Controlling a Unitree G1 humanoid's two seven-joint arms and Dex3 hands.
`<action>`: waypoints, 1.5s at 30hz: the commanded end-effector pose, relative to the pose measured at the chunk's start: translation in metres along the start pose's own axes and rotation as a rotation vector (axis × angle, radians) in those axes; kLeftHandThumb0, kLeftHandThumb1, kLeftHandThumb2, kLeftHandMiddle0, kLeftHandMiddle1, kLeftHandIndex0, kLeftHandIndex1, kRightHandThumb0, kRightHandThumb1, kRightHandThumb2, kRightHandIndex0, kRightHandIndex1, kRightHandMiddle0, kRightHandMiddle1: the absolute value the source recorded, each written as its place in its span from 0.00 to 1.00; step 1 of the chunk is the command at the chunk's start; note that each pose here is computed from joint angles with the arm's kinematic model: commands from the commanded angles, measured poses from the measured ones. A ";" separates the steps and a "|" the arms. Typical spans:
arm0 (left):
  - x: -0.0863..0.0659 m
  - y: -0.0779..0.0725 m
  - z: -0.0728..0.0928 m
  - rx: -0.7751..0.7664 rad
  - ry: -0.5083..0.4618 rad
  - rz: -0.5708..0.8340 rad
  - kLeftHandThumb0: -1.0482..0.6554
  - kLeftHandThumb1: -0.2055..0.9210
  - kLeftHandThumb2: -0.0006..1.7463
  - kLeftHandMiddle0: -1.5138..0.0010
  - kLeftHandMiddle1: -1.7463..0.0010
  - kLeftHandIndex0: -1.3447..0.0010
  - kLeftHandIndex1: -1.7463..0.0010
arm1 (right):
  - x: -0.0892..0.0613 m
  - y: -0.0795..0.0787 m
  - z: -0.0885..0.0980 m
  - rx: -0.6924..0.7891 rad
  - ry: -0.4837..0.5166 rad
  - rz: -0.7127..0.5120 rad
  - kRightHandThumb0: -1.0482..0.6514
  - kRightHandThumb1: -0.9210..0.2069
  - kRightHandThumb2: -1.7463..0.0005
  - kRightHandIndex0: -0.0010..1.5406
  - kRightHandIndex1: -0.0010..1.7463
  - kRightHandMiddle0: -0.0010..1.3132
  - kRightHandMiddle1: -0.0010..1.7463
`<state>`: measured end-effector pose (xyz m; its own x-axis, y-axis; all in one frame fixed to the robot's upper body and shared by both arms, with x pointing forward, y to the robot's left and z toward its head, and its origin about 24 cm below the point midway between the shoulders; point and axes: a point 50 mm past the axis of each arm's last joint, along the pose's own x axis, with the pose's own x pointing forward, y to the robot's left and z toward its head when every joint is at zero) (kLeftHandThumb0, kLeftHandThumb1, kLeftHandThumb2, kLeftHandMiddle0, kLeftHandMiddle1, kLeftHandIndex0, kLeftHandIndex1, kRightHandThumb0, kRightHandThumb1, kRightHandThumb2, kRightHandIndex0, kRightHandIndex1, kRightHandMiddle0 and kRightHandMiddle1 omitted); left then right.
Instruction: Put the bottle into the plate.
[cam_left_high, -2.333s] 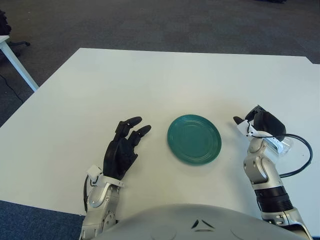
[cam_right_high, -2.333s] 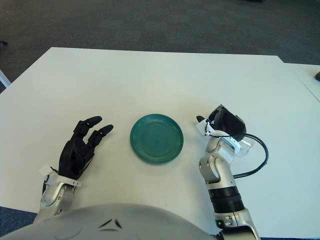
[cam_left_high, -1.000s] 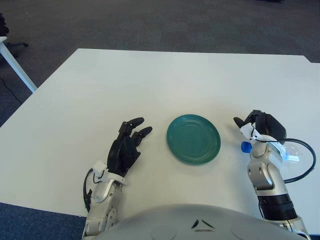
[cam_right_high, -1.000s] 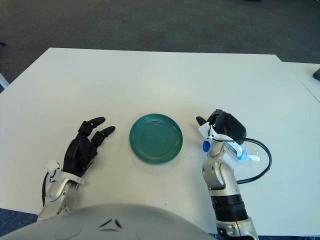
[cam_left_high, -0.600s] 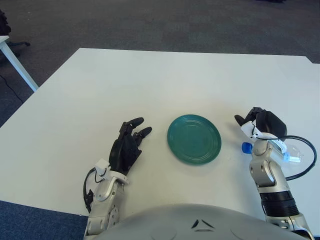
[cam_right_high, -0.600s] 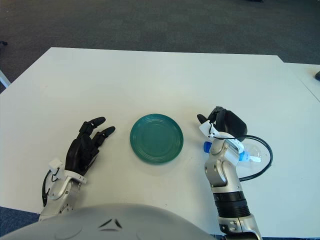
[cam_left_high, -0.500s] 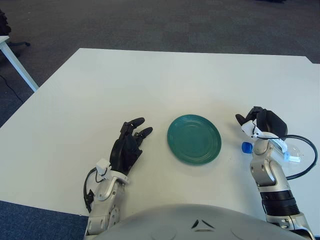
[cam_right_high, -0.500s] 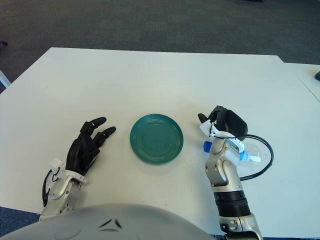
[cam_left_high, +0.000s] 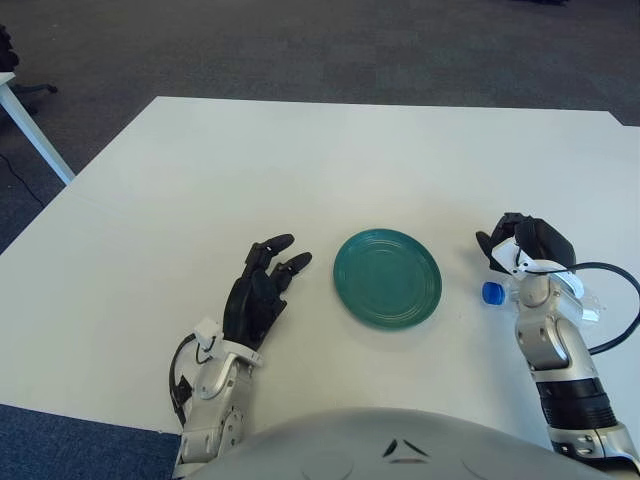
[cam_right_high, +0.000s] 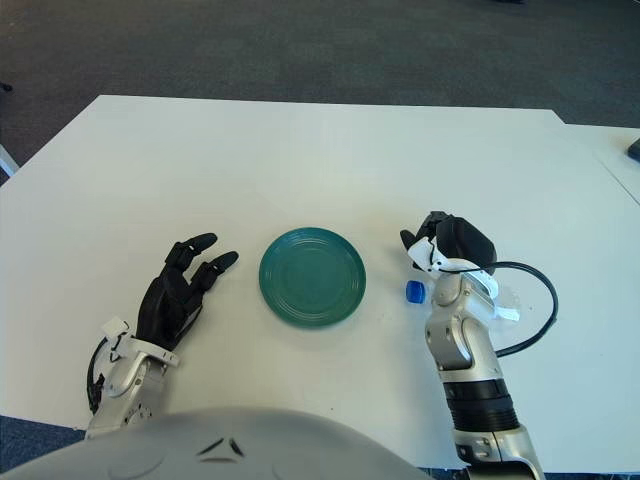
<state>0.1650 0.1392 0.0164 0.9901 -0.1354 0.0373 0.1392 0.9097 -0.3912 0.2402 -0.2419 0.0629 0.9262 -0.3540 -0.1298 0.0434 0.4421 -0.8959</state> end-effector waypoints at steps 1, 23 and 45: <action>0.003 0.001 0.001 0.005 -0.021 -0.008 0.25 1.00 0.59 0.75 0.56 0.92 0.31 | 0.000 -0.001 -0.006 -0.059 -0.013 0.068 0.37 0.26 0.48 0.47 1.00 0.31 1.00; 0.005 0.004 -0.021 0.081 0.087 -0.081 0.24 1.00 0.60 0.83 0.71 1.00 0.38 | -0.034 -0.043 -0.003 -0.511 -0.120 0.374 0.00 0.00 0.57 0.00 0.01 0.00 0.01; 0.009 0.012 -0.035 0.190 0.169 -0.073 0.17 1.00 0.56 0.79 0.79 1.00 0.40 | -0.037 -0.058 -0.011 -0.683 -0.127 0.494 0.00 0.00 0.56 0.00 0.00 0.00 0.00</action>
<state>0.1849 0.1319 0.0001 0.9671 -0.2537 0.0194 0.2523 0.9459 -0.2040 0.2006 -0.2628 0.1104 0.8196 -0.1395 -0.5558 -0.5676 -0.0649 -0.8207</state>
